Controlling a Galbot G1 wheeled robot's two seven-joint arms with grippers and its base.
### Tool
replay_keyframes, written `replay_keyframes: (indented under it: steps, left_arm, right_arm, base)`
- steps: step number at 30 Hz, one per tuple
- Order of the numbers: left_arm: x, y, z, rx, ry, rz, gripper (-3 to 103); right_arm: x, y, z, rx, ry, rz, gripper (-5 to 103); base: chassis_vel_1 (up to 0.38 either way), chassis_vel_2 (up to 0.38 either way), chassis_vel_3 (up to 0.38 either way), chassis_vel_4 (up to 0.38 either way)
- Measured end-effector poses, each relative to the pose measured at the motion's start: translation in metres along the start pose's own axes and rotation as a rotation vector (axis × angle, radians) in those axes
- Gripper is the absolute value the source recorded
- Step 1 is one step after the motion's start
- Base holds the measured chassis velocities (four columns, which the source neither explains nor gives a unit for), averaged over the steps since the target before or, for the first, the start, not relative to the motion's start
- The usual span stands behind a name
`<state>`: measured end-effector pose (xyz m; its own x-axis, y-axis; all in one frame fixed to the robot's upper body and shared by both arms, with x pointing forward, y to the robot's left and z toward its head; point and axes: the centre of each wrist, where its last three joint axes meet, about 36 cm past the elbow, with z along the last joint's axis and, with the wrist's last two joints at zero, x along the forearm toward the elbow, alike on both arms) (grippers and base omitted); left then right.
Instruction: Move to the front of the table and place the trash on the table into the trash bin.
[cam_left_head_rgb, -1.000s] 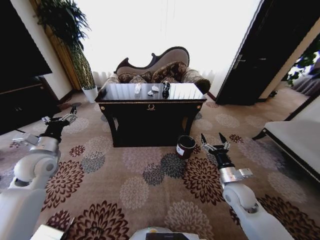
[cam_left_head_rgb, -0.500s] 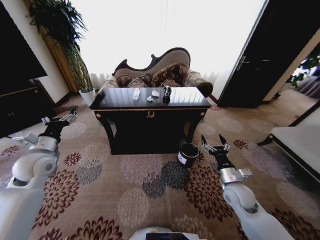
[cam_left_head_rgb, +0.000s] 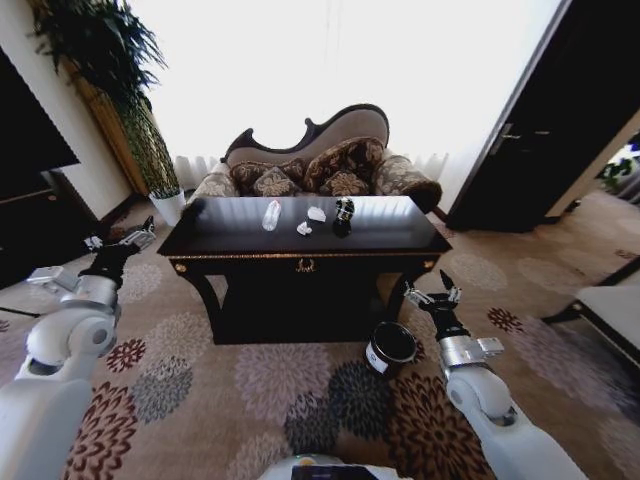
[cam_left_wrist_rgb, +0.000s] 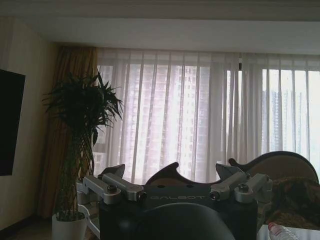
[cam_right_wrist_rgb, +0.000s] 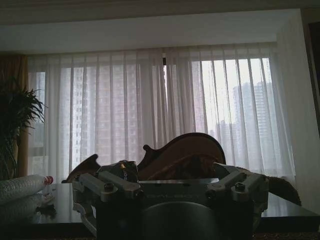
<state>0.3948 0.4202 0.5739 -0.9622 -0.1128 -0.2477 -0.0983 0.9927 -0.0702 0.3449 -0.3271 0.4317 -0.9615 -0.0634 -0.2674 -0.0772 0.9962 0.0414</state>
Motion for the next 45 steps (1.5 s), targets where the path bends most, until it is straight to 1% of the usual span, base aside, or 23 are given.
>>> replay_keyframes:
  steps: [13, 18, 21, 22, 23, 24, 26, 27, 28, 29, 31, 34, 35, 37, 39, 41, 44, 45]
  left_arm:
    - [0.003, 0.0, 0.001, 0.01, 0.006, 0.004, 100]
    - [0.003, -0.001, 0.002, 0.011, 0.011, 0.009, 100]
    - [0.007, -0.009, 0.003, 0.01, 0.027, 0.061, 100]
    - [0.007, -0.009, 0.003, 0.01, 0.027, 0.061, 100]
    - [0.008, -0.011, 0.002, 0.01, 0.028, 0.075, 100]
    - [0.012, -0.018, -0.001, 0.007, 0.031, 0.111, 100]
    - [0.018, -0.031, -0.004, 0.002, 0.037, 0.161, 100]
    - [0.018, -0.031, -0.004, 0.002, 0.037, 0.161, 100]
    - [0.021, -0.037, -0.006, 0.001, 0.041, 0.182, 100]
    - [0.029, -0.048, -0.008, 0.002, 0.052, 0.212, 100]
    - [0.041, -0.064, -0.01, 0.017, 0.069, 0.243, 100]
    - [0.052, -0.074, -0.008, 0.039, 0.092, 0.254, 100]
    - [0.063, -0.081, -0.002, 0.063, 0.12, 0.255, 100]
    - [0.074, -0.087, 0.006, 0.091, 0.151, 0.255, 100]
    - [0.076, -0.089, 0.007, 0.099, 0.159, 0.255, 100]
    - [0.082, -0.097, 0.01, 0.13, 0.184, 0.267, 100]
    - [0.084, -0.103, 0.012, 0.142, 0.196, 0.279, 100]
    - [0.085, -0.109, 0.015, 0.156, 0.213, 0.292, 100]
  right_arm:
    - [0.001, 0.001, 0.001, -0.005, -0.018, 0.008, 100]
    - [0.001, 0.002, 0.001, -0.008, -0.02, 0.009, 100]
    - [0.003, 0.002, 0.003, -0.012, -0.019, 0.013, 100]
    - [0.003, 0.002, 0.003, -0.012, -0.019, 0.013, 100]
    - [0.004, 0.002, 0.004, -0.013, -0.018, 0.015, 100]
    - [0.005, 0.002, 0.005, -0.016, -0.014, 0.018, 100]
    - [0.006, 0.003, 0.007, -0.019, -0.011, 0.021, 100]
    - [0.006, 0.003, 0.007, -0.019, -0.011, 0.021, 100]
    - [0.006, 0.004, 0.008, -0.021, -0.01, 0.022, 100]
    - [0.007, 0.004, 0.008, -0.024, -0.01, 0.023, 100]
    - [0.007, 0.005, 0.009, -0.028, -0.01, 0.025, 100]
    - [0.007, 0.006, 0.009, -0.03, -0.01, 0.026, 100]
    - [0.006, 0.006, 0.009, -0.031, -0.012, 0.027, 100]
    - [0.006, 0.006, 0.008, -0.033, -0.014, 0.026, 100]
    - [0.006, 0.006, 0.008, -0.033, -0.014, 0.026, 100]
    - [0.006, 0.007, 0.006, -0.034, -0.017, 0.023, 100]
    - [0.006, 0.007, 0.006, -0.036, -0.019, 0.022, 100]
    - [0.006, 0.008, 0.005, -0.038, -0.021, 0.021, 100]
  base:
    - [-0.349, 0.365, 0.356, -0.357]
    - [-0.188, 0.176, 0.124, -0.151]
    - [-0.02, 0.02, -0.001, 0.001]
    - [0.0, 0.0, 0.0, 0.0]
    - [0.0, 0.0, 0.0, 0.0]
    - [0.0, 0.0, 0.0, 0.0]
    - [0.011, -0.034, -0.016, 0.011]
    - [0.023, -0.067, -0.031, 0.023]
    - [0.059, -0.067, -0.031, 0.087]
    - [0.053, -0.084, -0.058, 0.087]
    - [0.027, -0.042, -0.022, 0.037]
    - [0.0, 0.0, 0.0, 0.0]
    - [0.0, 0.0, 0.0, 0.0]
    - [0.0, 0.0, 0.0, 0.0]
    - [0.0, 0.0, 0.0, 0.0]
    - [0.0, 0.0, 0.0, 0.0]
    - [0.0, 0.0, 0.0, 0.0]
    - [0.0, 0.0, 0.0, 0.0]
